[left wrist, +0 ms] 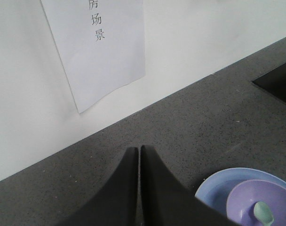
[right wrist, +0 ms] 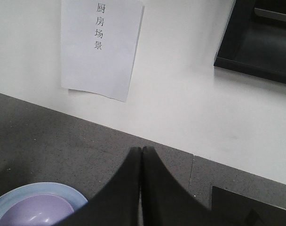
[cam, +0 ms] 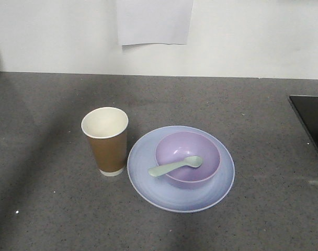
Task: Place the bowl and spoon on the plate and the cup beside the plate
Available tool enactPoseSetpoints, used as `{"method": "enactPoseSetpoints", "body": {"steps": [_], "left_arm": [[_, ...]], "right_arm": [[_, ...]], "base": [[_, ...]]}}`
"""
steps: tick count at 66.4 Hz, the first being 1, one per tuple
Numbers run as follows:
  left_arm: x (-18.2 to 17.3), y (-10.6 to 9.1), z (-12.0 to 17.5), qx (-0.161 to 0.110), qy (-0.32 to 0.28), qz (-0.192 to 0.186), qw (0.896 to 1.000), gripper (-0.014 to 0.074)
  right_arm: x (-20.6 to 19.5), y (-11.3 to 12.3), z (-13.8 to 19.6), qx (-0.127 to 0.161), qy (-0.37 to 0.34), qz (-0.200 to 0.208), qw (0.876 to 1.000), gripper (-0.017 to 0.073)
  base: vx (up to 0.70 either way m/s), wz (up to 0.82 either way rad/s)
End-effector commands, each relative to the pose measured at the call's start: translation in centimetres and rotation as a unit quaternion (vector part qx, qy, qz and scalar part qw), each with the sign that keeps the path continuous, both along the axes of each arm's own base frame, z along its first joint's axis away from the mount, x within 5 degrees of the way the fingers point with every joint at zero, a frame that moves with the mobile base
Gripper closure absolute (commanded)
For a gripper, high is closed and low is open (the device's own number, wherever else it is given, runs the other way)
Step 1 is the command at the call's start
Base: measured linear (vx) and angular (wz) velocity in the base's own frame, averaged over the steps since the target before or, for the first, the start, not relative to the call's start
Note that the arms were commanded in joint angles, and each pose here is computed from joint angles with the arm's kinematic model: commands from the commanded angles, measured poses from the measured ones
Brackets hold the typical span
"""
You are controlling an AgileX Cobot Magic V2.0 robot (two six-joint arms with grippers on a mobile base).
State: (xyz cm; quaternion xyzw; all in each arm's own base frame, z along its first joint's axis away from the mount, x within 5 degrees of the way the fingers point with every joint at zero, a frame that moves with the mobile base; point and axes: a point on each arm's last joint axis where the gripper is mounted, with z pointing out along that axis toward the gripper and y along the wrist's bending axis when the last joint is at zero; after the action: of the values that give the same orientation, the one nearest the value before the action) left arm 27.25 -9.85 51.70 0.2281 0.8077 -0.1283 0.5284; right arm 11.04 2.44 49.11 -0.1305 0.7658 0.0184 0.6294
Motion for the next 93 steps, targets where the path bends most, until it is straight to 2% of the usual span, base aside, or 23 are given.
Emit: {"method": "enactPoseSetpoints", "body": {"steps": [1,27,32,39,46,51,55,63,71,76,86,93], "left_arm": [[-1.4,0.2,2.3,-0.031,-0.056,0.000,0.998,0.0600],[-1.4,0.2,2.3,-0.031,-0.057,0.000,0.998,0.0600],[-1.2,0.3,2.2,-0.022,-0.057,0.005,0.998,0.0600],[-2.1,1.2,2.4,0.012,-0.077,0.028,0.997,0.0600],[-4.8,2.9,2.3,0.056,-0.102,0.059,0.991,0.0600],[-7.0,3.9,1.8,0.073,-0.119,0.073,0.988,0.0600],[-8.5,4.5,0.3,0.082,-0.121,0.078,0.986,0.0600],[-12.0,5.6,-3.7,0.084,-0.120,0.079,0.986,0.0600],[-14.6,6.6,-8.2,0.103,-0.154,0.087,0.979,0.0600],[-15.8,7.0,-11.0,0.090,-0.177,0.091,0.976,0.0600],[-17.3,7.9,-16.5,0.002,-0.221,0.139,0.965,0.0600],[-18.3,8.4,-19.8,-0.040,-0.230,0.164,0.958,0.0600]], "right_arm": [[0.0,-0.1,1.3,0.001,-0.050,-0.002,0.999,0.0568],[0.0,-0.1,1.2,0.001,-0.047,-0.003,0.999,0.0568],[0.0,-0.1,1.2,0.001,-0.047,-0.003,0.999,0.0568],[0.0,-0.1,1.2,0.001,-0.047,-0.003,0.999,0.0568],[0.0,-0.1,1.2,0.001,-0.047,-0.003,0.999,0.0568],[0.0,-0.1,1.2,0.001,-0.047,-0.003,0.999,0.0568],[0.0,-0.1,1.2,0.001,-0.047,-0.002,0.999,0.0568],[0.0,-0.1,1.2,0.001,-0.047,-0.003,0.999,0.0568],[0.0,-0.1,1.2,0.002,-0.046,-0.002,0.999,0.0568],[0.0,-0.1,1.2,0.002,-0.046,-0.002,0.999,0.0568],[0.0,-0.1,1.2,0.002,-0.046,-0.002,0.999,0.0568],[0.0,-0.1,1.2,0.002,-0.046,-0.002,0.999,0.0568]], "base": [[0.00,0.00],[0.00,0.00],[0.00,0.00],[0.00,0.00],[0.00,0.00],[0.00,0.00],[0.00,0.00],[0.00,0.00],[0.00,0.00],[0.00,0.00],[0.00,0.00],[0.00,0.00]]}}
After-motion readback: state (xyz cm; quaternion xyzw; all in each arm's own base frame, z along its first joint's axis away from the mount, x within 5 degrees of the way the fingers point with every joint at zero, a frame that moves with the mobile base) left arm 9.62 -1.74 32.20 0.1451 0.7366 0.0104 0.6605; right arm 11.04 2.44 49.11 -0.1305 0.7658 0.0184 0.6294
